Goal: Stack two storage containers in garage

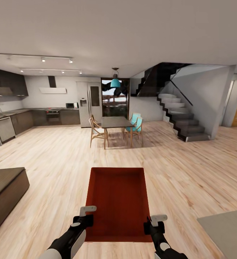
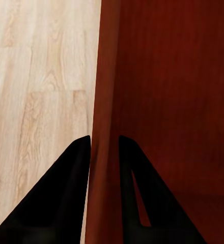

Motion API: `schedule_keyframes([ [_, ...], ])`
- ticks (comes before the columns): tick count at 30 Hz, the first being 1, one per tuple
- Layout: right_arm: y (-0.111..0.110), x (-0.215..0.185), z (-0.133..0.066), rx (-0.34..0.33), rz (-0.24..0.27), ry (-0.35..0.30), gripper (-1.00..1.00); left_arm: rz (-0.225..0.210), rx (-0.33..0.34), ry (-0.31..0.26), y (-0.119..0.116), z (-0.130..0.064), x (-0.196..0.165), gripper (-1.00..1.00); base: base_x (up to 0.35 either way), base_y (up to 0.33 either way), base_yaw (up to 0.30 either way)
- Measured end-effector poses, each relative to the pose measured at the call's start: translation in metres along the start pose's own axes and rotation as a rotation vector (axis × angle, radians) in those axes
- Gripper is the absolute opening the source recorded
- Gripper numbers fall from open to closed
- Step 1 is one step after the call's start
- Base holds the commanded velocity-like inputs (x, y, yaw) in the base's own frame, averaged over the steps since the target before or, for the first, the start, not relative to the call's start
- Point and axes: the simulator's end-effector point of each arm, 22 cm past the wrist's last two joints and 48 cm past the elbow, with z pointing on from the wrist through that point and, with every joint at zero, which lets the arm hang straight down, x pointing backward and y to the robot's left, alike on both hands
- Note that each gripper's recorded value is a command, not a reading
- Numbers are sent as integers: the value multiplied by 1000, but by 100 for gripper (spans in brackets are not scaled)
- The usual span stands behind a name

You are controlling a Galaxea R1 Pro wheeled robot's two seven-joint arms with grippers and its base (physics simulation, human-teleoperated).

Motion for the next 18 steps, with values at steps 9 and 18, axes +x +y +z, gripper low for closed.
schedule_keyframes([
  [9,2,6,-2,2,8,8,-100,-1,1,9,1,0,4,-100,277,0,0],
  [18,1,12,-5,8,21,12,-100,9,3,12,0,0,6,-100,318,0,0],
])
